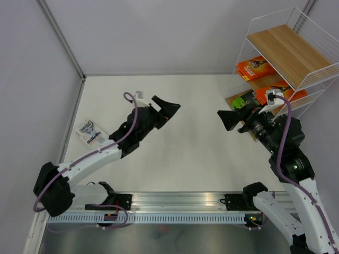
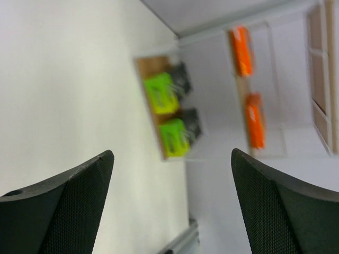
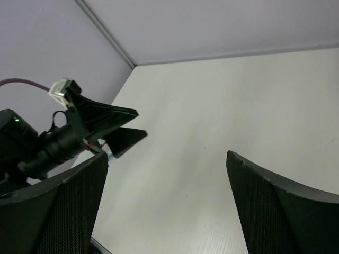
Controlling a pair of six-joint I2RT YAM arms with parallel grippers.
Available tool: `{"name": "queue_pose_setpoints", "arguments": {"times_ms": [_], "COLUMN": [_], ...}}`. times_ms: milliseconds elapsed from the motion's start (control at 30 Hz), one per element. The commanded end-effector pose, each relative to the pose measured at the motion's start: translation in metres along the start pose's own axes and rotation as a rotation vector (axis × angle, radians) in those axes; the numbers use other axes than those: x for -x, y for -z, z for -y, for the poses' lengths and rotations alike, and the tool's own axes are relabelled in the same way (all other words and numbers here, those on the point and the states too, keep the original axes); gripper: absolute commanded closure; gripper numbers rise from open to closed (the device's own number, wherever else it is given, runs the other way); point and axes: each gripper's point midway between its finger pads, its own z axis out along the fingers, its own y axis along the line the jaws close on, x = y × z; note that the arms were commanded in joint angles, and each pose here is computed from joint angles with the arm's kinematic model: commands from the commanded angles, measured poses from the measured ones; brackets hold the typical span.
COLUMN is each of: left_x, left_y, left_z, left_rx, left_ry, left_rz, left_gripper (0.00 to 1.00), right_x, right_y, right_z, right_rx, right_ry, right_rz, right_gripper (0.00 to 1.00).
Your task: Place and organize the shaving razors onto the shelf
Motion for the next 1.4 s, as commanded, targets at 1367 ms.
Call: {"name": "queue_pose_setpoints", "arguments": {"times_ms": [1367], "left_x": [0.205], "left_y": [0.277], "left_z": [-0.369], "left_rx": [1.038], "left_ry": [0.203], "left_rz": [0.555], "left_gripper": [0.01], "right_x": [-0.096], "right_y": [-0.151], "right_z": [0.039], "right_rx": [0.073], "right_ry": [-0.070], "right_rz": [-0.260], "right_gripper": [0.02]}}
